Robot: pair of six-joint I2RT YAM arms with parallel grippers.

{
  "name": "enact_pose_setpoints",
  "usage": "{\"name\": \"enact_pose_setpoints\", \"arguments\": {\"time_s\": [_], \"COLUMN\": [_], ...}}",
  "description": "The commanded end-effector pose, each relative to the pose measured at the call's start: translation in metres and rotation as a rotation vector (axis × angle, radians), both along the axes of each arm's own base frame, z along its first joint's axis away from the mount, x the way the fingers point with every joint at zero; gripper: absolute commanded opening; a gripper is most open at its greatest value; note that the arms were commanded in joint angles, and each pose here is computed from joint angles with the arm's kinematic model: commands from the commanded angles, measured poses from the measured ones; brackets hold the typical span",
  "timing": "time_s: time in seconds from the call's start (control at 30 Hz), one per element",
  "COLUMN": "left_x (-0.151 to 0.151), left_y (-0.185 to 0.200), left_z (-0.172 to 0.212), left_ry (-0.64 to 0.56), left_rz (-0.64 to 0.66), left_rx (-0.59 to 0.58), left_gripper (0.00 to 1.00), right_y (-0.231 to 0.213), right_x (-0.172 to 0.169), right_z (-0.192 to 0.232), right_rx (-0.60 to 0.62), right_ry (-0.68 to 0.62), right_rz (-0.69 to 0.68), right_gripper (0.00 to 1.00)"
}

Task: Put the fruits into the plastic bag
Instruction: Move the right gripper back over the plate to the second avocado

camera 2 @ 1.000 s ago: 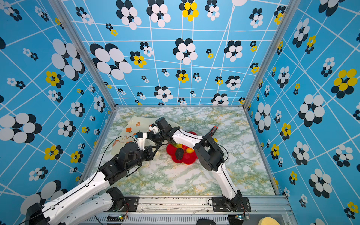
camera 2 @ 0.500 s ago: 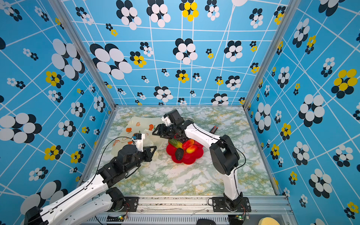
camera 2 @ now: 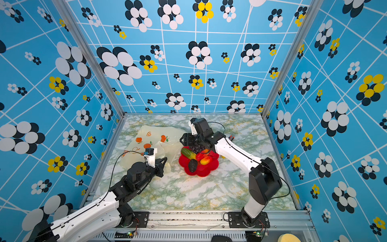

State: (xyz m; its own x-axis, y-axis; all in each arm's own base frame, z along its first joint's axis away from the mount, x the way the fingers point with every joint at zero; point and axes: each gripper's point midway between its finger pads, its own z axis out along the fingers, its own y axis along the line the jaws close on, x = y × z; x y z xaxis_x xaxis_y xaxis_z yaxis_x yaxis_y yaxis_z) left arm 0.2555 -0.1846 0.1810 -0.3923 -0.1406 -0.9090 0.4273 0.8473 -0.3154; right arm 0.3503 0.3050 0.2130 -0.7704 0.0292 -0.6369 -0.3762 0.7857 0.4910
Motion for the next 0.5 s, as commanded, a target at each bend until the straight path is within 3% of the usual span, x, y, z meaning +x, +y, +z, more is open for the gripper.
{"name": "enact_pose_setpoints", "arguments": {"time_s": [0.0, 0.07, 0.47], "left_x": [0.003, 0.004, 0.008], "left_y": [-0.001, -0.004, -0.013], "left_z": [0.007, 0.008, 0.004], "left_ry": [-0.081, -0.108, -0.094], "left_rz": [-0.002, -0.009, -0.046], "left_rx": [-0.001, -0.021, -0.009], "left_gripper": [0.00, 0.00, 0.00], "right_y": [-0.022, -0.028, -0.040], "right_x": [0.024, 0.025, -0.020], "right_z": [0.027, 0.013, -0.076], "right_rx": [0.043, 0.036, -0.171], "right_ry": [-0.177, -0.104, 0.323], "right_rz": [-0.112, -0.100, 0.015], "right_gripper": [0.77, 0.99, 0.99]}}
